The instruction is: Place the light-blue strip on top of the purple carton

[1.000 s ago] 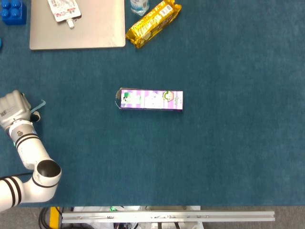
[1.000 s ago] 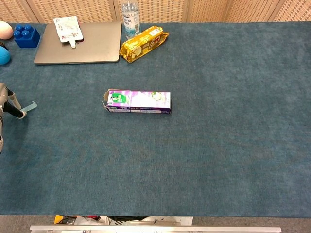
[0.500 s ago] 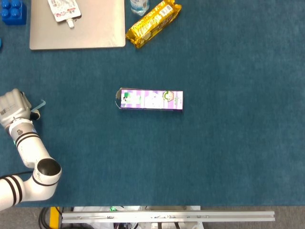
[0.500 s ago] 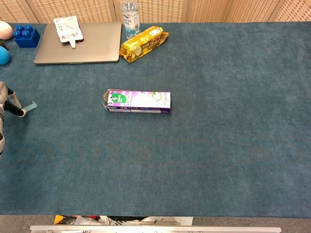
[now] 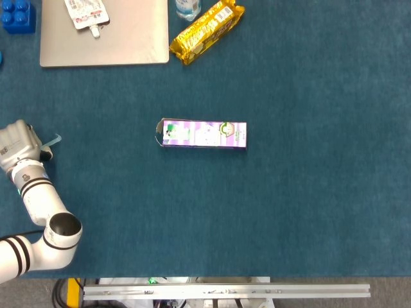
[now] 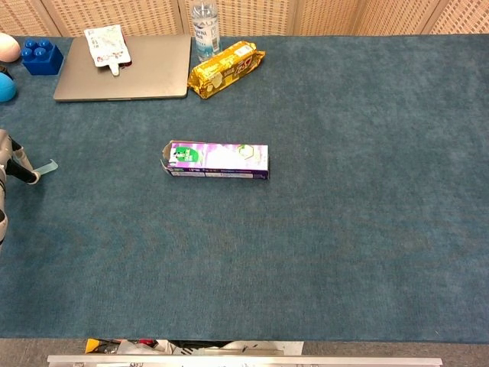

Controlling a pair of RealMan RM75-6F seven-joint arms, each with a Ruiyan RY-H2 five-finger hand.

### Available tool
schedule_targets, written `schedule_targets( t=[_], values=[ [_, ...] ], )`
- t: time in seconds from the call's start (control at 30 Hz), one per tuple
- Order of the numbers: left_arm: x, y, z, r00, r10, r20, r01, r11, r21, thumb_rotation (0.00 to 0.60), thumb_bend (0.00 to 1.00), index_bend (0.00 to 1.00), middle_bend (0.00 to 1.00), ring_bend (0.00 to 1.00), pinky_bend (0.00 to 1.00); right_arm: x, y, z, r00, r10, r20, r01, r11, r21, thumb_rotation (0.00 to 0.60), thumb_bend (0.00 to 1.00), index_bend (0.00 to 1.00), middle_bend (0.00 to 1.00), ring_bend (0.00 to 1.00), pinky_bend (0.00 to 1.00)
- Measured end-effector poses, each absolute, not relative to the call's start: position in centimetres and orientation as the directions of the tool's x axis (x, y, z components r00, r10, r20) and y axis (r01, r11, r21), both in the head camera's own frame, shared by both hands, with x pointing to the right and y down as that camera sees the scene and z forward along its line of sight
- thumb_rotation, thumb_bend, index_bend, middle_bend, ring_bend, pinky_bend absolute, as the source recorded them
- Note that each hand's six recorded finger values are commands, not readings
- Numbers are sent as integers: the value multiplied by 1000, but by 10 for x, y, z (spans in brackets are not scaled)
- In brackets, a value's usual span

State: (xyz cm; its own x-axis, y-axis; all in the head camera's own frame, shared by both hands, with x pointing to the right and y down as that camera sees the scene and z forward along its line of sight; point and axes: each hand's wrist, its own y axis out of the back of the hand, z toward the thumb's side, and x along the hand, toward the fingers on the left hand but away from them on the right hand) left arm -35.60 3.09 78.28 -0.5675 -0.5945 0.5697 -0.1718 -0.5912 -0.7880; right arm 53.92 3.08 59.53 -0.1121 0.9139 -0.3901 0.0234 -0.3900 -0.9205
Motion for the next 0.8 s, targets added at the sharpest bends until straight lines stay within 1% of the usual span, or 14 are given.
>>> schedule_targets(
  t=[0.2, 0.5, 0.8],
  values=[
    [-355, 31, 785, -562, -594, 576, -171, -598, -783, 600, 324, 563, 1000, 1000, 1000, 539, 31, 595, -112, 915, -388, 25, -387, -922, 600, 264, 24, 409, 356, 345],
    [-355, 30, 785, -557, -602, 572, -173, -590, -789, 600, 379, 577, 1000, 1000, 1000, 540, 32, 595, -116, 915, -388, 27, -387, -922, 600, 263, 24, 409, 356, 345],
    [-351, 28, 784, -537, -615, 577, -168, -593, -788, 600, 380, 578, 1000, 1000, 1000, 540, 32, 594, -117, 916, -385, 26, -385, -923, 600, 264, 24, 409, 356, 345]
  ],
)
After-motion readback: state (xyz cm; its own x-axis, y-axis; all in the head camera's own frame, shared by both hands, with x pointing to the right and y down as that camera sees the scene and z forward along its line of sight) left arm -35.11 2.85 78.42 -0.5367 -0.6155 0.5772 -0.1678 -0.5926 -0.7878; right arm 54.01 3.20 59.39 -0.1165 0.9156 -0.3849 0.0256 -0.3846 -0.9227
